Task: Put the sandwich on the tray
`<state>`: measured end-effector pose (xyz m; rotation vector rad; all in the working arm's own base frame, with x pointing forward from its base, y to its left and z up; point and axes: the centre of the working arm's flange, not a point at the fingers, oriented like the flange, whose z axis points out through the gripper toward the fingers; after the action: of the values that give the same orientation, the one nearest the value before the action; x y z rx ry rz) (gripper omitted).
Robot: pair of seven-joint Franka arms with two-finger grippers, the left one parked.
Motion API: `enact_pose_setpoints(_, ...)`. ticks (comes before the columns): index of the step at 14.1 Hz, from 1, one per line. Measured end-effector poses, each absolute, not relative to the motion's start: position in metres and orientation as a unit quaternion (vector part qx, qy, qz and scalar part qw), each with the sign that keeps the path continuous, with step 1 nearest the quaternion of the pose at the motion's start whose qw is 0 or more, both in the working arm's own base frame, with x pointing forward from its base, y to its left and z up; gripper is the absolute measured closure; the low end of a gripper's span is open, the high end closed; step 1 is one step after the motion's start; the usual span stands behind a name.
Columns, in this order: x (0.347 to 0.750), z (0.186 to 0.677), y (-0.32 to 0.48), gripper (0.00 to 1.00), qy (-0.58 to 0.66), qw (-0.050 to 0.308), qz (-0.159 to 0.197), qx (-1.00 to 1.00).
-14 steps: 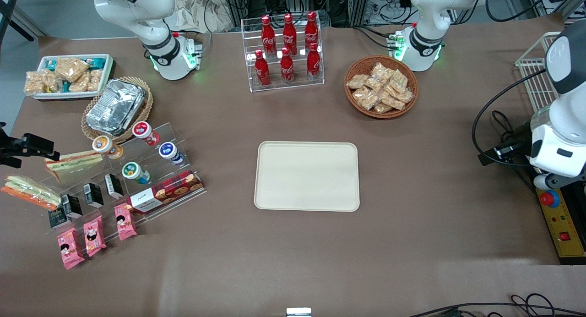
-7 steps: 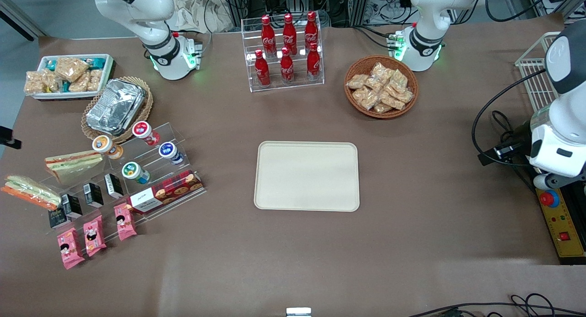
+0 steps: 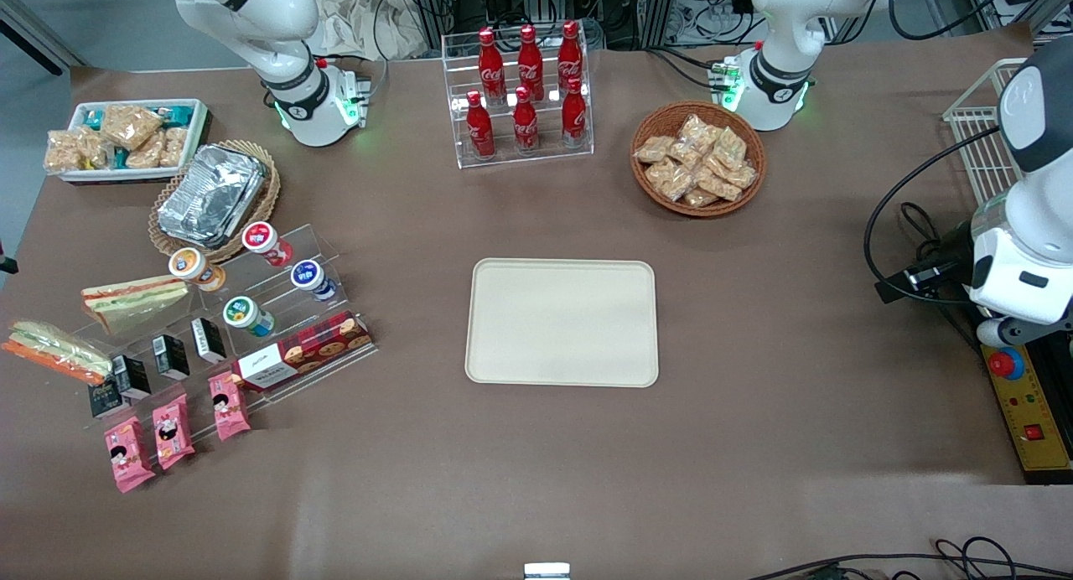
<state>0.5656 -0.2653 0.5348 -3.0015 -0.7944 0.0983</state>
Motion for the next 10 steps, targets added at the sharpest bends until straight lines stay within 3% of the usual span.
enact_pose_setpoints(6, 0.585, 0.468, -0.308, 0.00, -0.412, 0.000, 0.032, -0.911)
enact_pose_setpoints(10, 0.596, 0.444, -0.309, 0.00, -0.451, -0.001, 0.037, -0.892)
